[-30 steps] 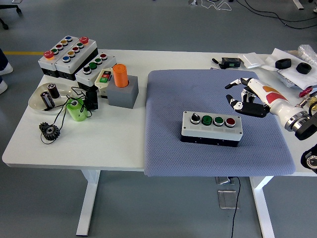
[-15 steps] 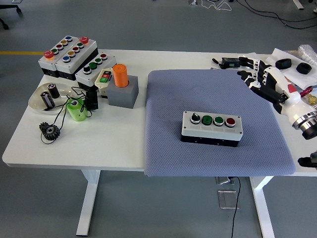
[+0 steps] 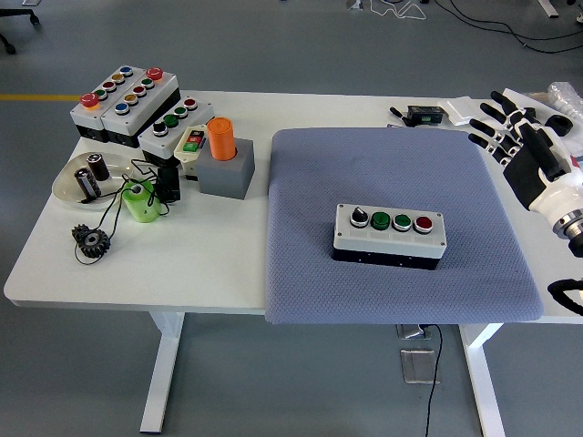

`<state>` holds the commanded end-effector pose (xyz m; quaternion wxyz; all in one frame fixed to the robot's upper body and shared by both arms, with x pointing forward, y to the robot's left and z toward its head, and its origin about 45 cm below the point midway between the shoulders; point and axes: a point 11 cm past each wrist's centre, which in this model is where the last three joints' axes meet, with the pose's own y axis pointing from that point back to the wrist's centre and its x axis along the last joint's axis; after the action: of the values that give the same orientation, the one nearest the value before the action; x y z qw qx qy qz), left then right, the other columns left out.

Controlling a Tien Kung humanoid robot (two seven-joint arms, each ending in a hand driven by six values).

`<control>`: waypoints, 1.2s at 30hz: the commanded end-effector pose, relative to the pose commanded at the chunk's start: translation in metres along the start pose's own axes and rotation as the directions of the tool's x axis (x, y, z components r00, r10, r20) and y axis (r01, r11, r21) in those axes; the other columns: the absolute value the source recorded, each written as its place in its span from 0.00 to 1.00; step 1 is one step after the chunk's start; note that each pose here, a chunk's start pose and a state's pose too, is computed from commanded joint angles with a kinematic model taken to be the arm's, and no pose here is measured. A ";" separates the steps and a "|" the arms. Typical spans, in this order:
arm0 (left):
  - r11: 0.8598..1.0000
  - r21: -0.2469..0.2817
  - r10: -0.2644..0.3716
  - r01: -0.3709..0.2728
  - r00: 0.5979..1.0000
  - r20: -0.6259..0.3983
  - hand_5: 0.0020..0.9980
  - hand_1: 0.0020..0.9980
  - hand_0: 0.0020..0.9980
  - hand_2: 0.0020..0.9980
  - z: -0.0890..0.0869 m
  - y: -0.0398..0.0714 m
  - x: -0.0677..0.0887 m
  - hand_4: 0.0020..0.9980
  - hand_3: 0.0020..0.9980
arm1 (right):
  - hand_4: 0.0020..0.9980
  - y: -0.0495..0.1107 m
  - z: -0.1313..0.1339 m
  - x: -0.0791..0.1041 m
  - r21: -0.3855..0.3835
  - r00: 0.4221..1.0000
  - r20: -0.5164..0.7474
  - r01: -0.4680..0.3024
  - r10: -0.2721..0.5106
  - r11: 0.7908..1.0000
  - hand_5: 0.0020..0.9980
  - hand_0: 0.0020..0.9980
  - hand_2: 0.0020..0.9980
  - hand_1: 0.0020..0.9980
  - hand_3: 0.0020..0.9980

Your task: Pick up the button,place it on the desk,press the button,press the button

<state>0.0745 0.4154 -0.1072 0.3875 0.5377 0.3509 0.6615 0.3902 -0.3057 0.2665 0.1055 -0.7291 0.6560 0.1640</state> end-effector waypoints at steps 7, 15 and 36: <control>1.000 0.004 0.000 0.000 1.000 0.007 1.00 0.70 0.65 0.70 -0.002 0.000 0.000 0.32 0.50 | 0.61 0.001 0.006 0.004 -0.027 0.994 0.107 -0.029 0.032 0.999 0.52 0.86 0.83 0.77 0.82; 1.000 0.004 0.001 -0.001 1.000 0.009 1.00 0.70 0.65 0.70 -0.003 0.000 0.001 0.32 0.50 | 0.60 0.001 0.007 0.006 -0.028 0.990 0.135 -0.040 0.043 0.999 0.54 0.86 0.83 0.77 0.82; 1.000 0.002 -0.002 0.002 1.000 -0.004 1.00 0.70 0.65 0.70 -0.003 0.000 0.000 0.32 0.50 | 0.56 0.001 0.011 0.009 -0.051 0.982 0.174 -0.060 0.068 0.997 0.59 0.85 0.81 0.76 0.80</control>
<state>0.0717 0.4154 -0.1077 0.3869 0.5364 0.3529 0.6619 0.3889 -0.3101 0.2533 0.1412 -0.6926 0.6633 0.2459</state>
